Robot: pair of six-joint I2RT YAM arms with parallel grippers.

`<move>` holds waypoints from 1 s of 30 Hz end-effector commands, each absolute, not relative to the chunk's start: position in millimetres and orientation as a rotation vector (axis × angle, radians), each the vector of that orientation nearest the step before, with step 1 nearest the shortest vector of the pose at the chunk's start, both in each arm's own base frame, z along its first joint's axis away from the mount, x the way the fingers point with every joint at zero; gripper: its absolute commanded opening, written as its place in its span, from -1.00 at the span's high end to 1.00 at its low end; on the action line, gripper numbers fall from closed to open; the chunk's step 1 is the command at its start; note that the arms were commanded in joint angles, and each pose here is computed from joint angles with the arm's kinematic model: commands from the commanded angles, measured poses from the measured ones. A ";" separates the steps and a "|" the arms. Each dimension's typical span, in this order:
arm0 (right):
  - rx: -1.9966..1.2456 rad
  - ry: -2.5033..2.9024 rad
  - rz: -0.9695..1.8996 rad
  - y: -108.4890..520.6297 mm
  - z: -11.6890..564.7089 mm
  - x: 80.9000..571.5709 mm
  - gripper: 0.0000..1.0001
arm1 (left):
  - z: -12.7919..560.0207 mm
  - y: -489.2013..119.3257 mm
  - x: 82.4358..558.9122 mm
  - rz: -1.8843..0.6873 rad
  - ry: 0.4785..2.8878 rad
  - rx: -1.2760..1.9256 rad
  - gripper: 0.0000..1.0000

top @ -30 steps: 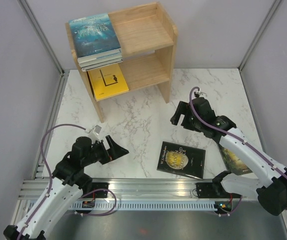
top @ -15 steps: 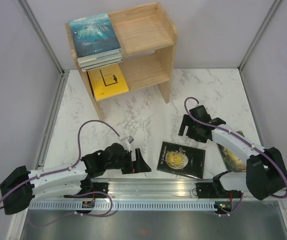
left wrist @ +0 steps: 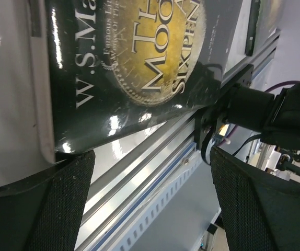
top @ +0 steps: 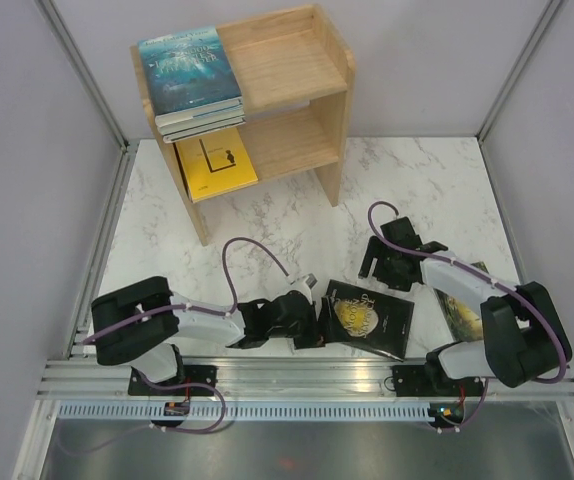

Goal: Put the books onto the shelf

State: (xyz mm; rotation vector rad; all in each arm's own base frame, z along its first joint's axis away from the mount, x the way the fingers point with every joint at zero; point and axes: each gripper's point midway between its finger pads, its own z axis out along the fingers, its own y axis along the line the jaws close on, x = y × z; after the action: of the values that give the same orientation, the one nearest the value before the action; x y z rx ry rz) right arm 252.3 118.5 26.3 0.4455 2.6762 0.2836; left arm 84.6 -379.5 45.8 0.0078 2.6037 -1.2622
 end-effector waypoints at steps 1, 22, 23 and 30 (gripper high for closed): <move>0.453 2.659 0.329 122.2 21.7 252.4 -0.72 | 57.3 -405.9 105.9 -1.324 2.495 -0.118 -0.84; 0.515 2.754 1.061 218.4 14.5 153.5 -0.58 | 56.3 -359.1 243.8 -1.043 2.380 -0.258 -0.83; 0.509 2.746 1.079 221.9 18.8 154.0 -0.58 | 58.9 -349.6 253.1 -1.016 2.372 -0.279 -0.83; 0.465 2.662 1.057 226.0 31.1 171.7 -0.59 | 80.3 -313.4 248.5 -0.952 2.351 -0.228 -0.84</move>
State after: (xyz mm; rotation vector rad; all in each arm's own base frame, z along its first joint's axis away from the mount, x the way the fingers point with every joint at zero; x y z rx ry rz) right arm 184.2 226.9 35.7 0.4299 2.5914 1.0549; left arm 247.0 -320.2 57.2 -0.3352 2.4329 -0.9812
